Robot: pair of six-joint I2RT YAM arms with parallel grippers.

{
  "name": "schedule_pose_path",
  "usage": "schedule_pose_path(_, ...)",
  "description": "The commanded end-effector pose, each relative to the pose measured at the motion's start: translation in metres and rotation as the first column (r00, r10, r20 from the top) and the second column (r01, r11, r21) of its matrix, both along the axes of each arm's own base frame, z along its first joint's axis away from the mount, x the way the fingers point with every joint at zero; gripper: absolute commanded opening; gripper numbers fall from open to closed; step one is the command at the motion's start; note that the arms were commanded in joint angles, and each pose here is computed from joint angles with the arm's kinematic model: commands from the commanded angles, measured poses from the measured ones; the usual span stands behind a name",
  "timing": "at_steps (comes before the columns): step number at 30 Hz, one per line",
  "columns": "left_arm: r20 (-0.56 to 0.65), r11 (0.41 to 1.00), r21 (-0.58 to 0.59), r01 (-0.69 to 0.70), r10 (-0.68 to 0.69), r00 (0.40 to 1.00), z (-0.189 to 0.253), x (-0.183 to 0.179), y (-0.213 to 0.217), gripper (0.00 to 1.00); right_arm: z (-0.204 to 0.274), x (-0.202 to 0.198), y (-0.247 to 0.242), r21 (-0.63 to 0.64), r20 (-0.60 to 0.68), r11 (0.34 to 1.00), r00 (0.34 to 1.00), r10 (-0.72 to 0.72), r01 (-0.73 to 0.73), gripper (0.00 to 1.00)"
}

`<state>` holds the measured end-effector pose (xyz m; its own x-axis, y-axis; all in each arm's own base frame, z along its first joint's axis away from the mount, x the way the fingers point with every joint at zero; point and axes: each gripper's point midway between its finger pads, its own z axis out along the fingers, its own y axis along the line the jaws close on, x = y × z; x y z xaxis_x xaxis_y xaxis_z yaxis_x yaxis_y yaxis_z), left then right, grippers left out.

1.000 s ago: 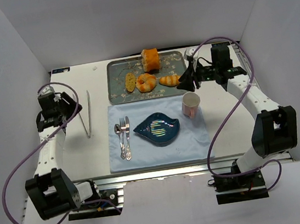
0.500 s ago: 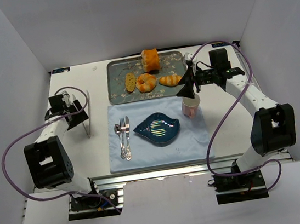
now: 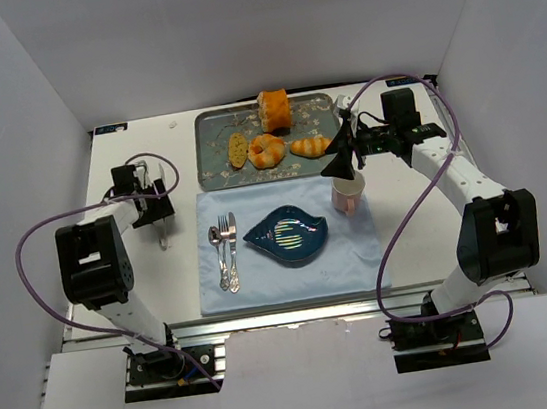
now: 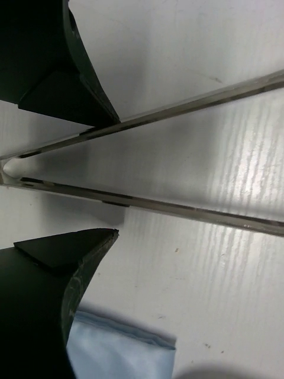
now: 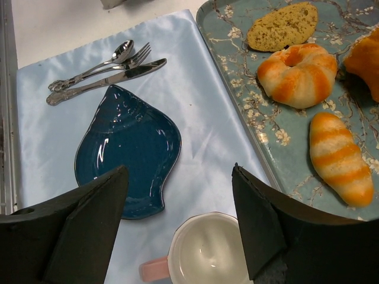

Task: Place the bread

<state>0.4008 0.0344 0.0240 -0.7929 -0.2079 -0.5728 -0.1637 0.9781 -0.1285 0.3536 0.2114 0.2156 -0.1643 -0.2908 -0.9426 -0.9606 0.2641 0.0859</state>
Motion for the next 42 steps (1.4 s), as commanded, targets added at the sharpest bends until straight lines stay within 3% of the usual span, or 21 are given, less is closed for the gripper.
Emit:
schedule_pose_path(1,-0.001,0.995,0.094,-0.022,0.023,1.000,-0.001,0.011,0.011,0.78,0.008,0.003,0.001,0.018,0.022,1.000,1.000,0.003,-0.003,0.76)
schedule_pose_path(8,-0.092,0.972,0.229,-0.056,0.079,0.993,-0.019,-0.005,0.028,0.71,0.009,0.004,-0.002,0.008,0.035,1.000,0.999,-0.012,0.012,0.76)
schedule_pose_path(15,-0.131,0.979,0.202,-0.037,0.064,0.989,-0.039,-0.021,0.015,0.67,0.013,0.008,-0.004,0.011,0.043,1.000,0.999,-0.021,0.020,0.76)
schedule_pose_path(17,-0.129,0.982,0.187,-0.036,0.061,0.990,-0.041,-0.022,0.012,0.62,0.015,0.011,-0.005,0.011,0.049,1.000,0.998,-0.026,0.026,0.76)
schedule_pose_path(18,-0.131,0.984,0.175,-0.034,0.058,0.990,-0.043,-0.023,0.010,0.55,0.016,0.011,-0.006,0.011,0.052,1.000,0.998,-0.028,0.027,0.76)
schedule_pose_path(19,-0.134,0.985,0.168,-0.035,0.058,0.989,-0.044,-0.025,0.009,0.55,0.016,0.012,-0.007,0.012,0.052,0.999,0.998,-0.030,0.029,0.76)
schedule_pose_path(22,-0.122,0.991,0.130,-0.035,0.051,0.991,-0.040,-0.022,0.003,0.34,0.018,0.012,-0.008,0.013,0.057,0.999,0.998,-0.035,0.034,0.77)
schedule_pose_path(23,-0.098,0.994,0.100,-0.036,0.046,0.994,-0.032,-0.017,-0.002,0.19,0.018,0.012,-0.008,0.013,0.057,0.999,0.998,-0.035,0.034,0.77)
schedule_pose_path(26,-0.015,0.998,0.008,-0.055,0.055,0.998,-0.003,0.001,-0.017,0.06,0.019,0.012,-0.010,0.013,0.060,0.999,0.997,-0.041,0.040,0.77)
schedule_pose_path(27,0.006,0.997,-0.076,-0.023,0.024,1.000,0.008,0.005,-0.033,0.03,0.019,0.012,-0.011,0.014,0.060,0.999,0.997,-0.043,0.042,0.77)
schedule_pose_path(31,0.152,0.959,-0.280,0.043,0.000,0.988,0.071,0.028,-0.074,0.06,0.020,0.012,-0.013,0.017,0.059,0.999,0.997,-0.051,0.051,0.77)
schedule_pose_path(35,0.256,0.889,-0.446,0.101,0.018,0.967,0.127,0.037,-0.108,0.19,0.018,0.012,-0.014,0.024,0.050,0.998,0.997,-0.057,0.056,0.77)
schedule_pose_path(36,0.275,0.879,-0.462,0.120,0.014,0.961,0.134,0.038,-0.113,0.26,0.018,0.012,-0.014,0.026,0.047,0.998,0.997,-0.055,0.054,0.77)
schedule_pose_path(42,0.290,0.828,-0.523,0.201,-0.049,0.956,0.154,0.037,-0.147,0.39,0.017,0.013,-0.013,0.036,0.041,0.998,0.998,-0.053,0.052,0.77)
